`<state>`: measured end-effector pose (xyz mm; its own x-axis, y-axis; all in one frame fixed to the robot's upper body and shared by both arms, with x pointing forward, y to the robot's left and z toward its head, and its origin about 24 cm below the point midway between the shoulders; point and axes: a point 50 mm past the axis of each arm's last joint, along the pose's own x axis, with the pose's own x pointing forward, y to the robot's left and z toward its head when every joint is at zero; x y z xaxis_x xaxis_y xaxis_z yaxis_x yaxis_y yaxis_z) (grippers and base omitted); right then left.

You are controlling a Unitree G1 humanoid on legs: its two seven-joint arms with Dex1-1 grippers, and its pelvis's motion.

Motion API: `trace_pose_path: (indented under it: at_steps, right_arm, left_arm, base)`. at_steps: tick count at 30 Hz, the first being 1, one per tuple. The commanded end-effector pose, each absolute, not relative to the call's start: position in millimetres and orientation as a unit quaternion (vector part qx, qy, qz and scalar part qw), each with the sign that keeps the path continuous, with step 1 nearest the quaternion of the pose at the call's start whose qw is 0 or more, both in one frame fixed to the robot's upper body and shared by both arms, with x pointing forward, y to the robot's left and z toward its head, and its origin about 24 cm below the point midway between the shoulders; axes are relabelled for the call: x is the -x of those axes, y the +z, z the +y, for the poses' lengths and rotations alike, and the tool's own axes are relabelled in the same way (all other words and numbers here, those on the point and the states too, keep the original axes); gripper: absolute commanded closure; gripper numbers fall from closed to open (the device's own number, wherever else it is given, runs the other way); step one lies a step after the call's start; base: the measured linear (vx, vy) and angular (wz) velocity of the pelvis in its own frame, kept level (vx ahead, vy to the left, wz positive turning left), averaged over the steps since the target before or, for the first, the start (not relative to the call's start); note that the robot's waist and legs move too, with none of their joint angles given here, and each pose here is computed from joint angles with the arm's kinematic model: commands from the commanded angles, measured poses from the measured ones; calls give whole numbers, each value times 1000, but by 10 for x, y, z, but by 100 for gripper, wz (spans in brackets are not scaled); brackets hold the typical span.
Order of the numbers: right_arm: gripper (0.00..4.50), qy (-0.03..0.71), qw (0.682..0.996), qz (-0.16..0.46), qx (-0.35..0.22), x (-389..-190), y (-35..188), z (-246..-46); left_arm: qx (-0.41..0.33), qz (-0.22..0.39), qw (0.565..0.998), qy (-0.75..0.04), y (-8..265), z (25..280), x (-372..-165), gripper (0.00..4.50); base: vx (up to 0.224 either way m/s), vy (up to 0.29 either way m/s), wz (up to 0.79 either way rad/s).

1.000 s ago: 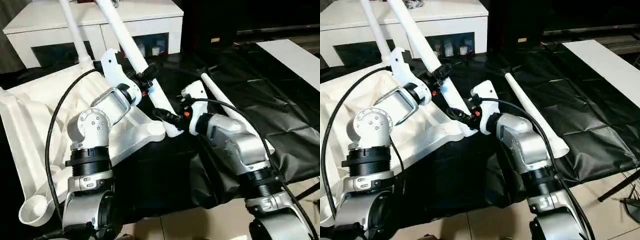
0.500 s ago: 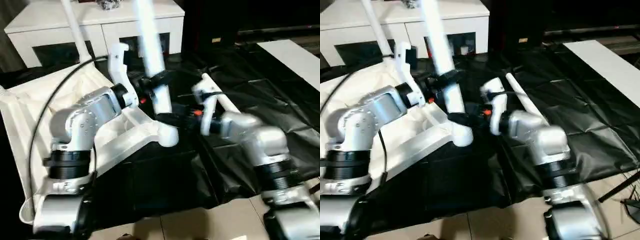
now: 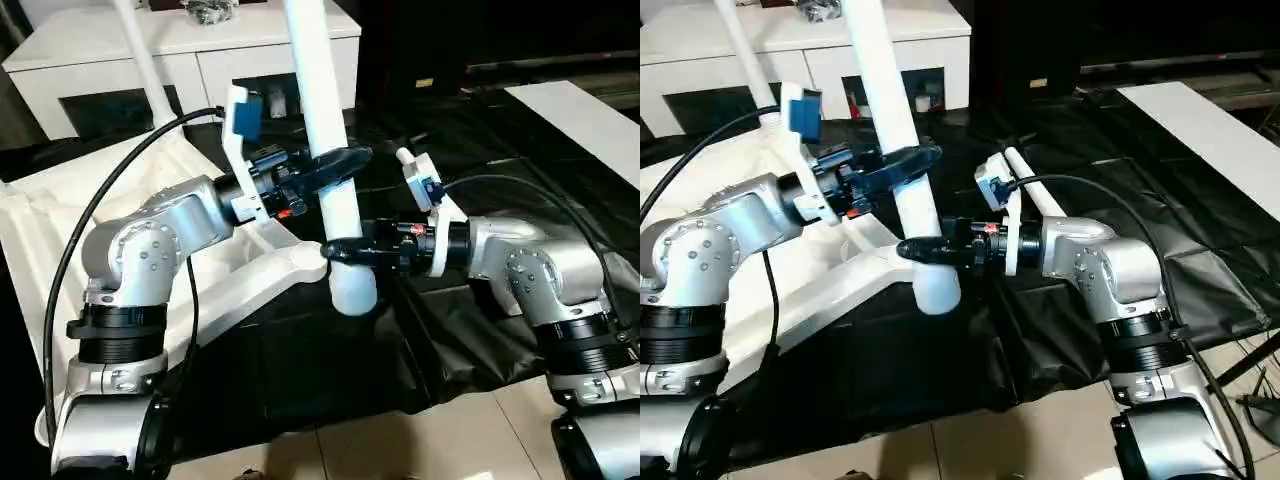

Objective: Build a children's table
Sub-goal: Pick table leg

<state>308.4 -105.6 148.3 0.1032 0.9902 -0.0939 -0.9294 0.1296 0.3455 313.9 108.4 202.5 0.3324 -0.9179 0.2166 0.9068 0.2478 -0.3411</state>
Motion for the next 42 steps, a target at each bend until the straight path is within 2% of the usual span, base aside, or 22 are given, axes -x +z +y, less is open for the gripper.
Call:
trace_pose_path:
  at_steps: [1, 8, 10, 11, 12, 13, 14, 16, 18, 19, 23, 25, 28, 29, 30, 31, 32, 35, 37, 40, 41, 42]
  right_arm:
    - [256, 642, 743, 166, -92, -3096, 1469, -1085]
    - [262, 641, 745, 165, -85, -3084, 1443, -1072]
    - [263, 626, 760, 155, -80, -3117, 1437, -1058]
    - [263, 607, 777, 147, -75, -3158, 1433, -1047]
    - [263, 607, 777, 147, -75, -3158, 1433, -1047]
    - [263, 567, 811, 132, -58, -3240, 1421, -1028]
    - [264, 567, 811, 132, -58, -3240, 1421, -1028]
    - [264, 519, 846, 120, -27, -3325, 1381, -989]
    - [264, 482, 870, 108, -8, -3377, 1345, -937]
    - [264, 458, 883, 101, -6, -3406, 1331, -904]
    - [264, 406, 909, 91, 2, -3465, 1277, -830]
    - [264, 363, 928, 83, 25, -3506, 1217, -756]
    - [264, 343, 935, 81, 33, -3525, 1177, -679]
    - [264, 338, 937, 79, 38, -3531, 1171, -656]
    - [264, 334, 939, 77, 41, -3535, 1167, -642]
    - [264, 334, 939, 77, 41, -3535, 1167, -642]
    - [264, 324, 942, 72, 41, -3545, 1172, -607]
    - [264, 320, 944, 67, 40, -3549, 1173, -562]
    - [264, 322, 944, 65, 39, -3546, 1170, -539]
    - [264, 322, 944, 62, 40, -3545, 1160, -519]
    - [264, 323, 944, 61, 40, -3545, 1157, -520]
    - [264, 323, 944, 61, 40, -3545, 1154, -520]
  left_arm:
    - [208, -1, 763, -612, 2093, 1034, -3078, 265]
    - [214, -2, 761, -613, 2089, 1058, -3089, 265]
    - [213, -4, 772, -599, 2075, 1072, -3116, 265]
    - [209, -3, 794, -571, 2051, 1086, -3176, 265]
    - [209, -3, 794, -571, 2051, 1086, -3176, 265]
    - [204, 2, 840, -503, 2004, 1119, -3323, 265]
    - [204, 2, 840, -503, 2004, 1119, -3323, 195]
    - [182, 20, 890, -418, 1926, 1168, -3465, 196]
    - [160, 33, 917, -364, 1866, 1190, -3526, 160]
    - [154, 31, 927, -340, 1853, 1186, -3544, 160]
    - [152, 22, 947, -282, 1831, 1158, -3586, 143]
    - [151, 18, 960, -236, 1812, 1119, -3623, 124]
    - [160, 19, 963, -215, 1807, 1078, -3651, 105]
    - [161, 23, 963, -213, 1801, 1069, -3654, 83]
    - [160, 25, 964, -212, 1797, 1064, -3656, 104]
    - [160, 25, 964, -212, 1797, 1064, -3656, 104]
    - [163, 33, 963, -213, 1776, 1047, -3648, 133]
    - [168, 35, 962, -214, 1758, 1026, -3632, 131]
    - [174, 37, 959, -218, 1754, 1015, -3621, 166]
    - [182, 35, 957, -224, 1759, 997, -3612, 181]
    - [188, 34, 955, -227, 1763, 994, -3610, 211]
    - [196, 34, 952, -231, 1768, 989, -3608, 211]
  base:
    - [0, 0, 0]
    - [0, 0, 0]
    - [0, 0, 0]
    - [0, 0, 0]
    - [0, 0, 0]
    - [0, 0, 0]
    - [0, 0, 0]
    - [0, 0, 0]
    - [0, 0, 0]
    - [0, 0, 0]
    - [0, 0, 0]
    - [0, 0, 0]
    - [0, 0, 0]
    - [0, 0, 0]
    - [0, 0, 0]
    - [0, 0, 0]
    - [0, 0, 0]
    - [0, 0, 0]
    - [0, 0, 0]
    - [0, 0, 0]
    - [0, 0, 0]
    - [0, 0, 0]
